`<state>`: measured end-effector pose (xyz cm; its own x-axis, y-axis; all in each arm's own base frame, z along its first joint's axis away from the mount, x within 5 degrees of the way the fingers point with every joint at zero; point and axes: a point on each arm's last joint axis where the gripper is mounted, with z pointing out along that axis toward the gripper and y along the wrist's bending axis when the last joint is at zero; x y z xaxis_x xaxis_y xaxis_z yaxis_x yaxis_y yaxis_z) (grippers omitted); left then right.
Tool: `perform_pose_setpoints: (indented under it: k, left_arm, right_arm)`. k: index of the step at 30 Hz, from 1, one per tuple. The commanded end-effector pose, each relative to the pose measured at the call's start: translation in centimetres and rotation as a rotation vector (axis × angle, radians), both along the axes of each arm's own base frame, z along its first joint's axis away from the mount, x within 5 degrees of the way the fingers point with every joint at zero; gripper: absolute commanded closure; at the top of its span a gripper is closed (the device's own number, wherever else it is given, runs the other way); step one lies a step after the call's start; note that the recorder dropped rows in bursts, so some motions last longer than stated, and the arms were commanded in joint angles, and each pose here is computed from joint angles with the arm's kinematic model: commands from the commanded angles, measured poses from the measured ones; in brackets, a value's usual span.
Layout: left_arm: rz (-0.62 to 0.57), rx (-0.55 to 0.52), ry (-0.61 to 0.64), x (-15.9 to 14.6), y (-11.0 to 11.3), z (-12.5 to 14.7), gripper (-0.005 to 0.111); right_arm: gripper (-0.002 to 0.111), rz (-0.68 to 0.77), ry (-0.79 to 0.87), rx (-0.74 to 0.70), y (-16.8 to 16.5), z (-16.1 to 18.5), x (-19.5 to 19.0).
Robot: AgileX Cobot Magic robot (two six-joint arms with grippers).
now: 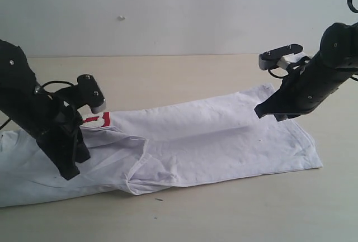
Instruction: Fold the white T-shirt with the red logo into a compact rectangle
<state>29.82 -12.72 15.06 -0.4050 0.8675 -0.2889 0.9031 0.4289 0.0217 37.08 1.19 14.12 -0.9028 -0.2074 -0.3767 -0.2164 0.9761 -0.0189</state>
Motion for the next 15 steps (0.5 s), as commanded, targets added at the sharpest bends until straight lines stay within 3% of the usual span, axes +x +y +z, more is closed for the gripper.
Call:
perform_pose_setpoints:
  k: [1, 3, 9, 15]
  left_arm:
    - [-0.012, 0.049, -0.045, 0.69, 0.36, -0.65, 0.105]
    - [0.034, 0.036, -0.073, 1.03, 0.31, -0.57, 0.099]
    - [0.02, 0.033, -0.101, 1.22, 0.21, -0.51, 0.058]
    - [0.021, 0.031, -0.131, 1.6, 0.15, -0.83, 0.057]
  right_arm:
    - [0.108, 0.006, -0.01, -0.001, 0.02, 0.34, 0.13]
    - [0.108, 0.005, -0.012, -0.001, 0.02, 0.35, 0.14]
    - [0.108, 0.005, -0.014, -0.001, 0.02, 0.36, 0.16]
    - [0.108, 0.006, -0.006, 0.0, 0.03, 0.33, 0.09]
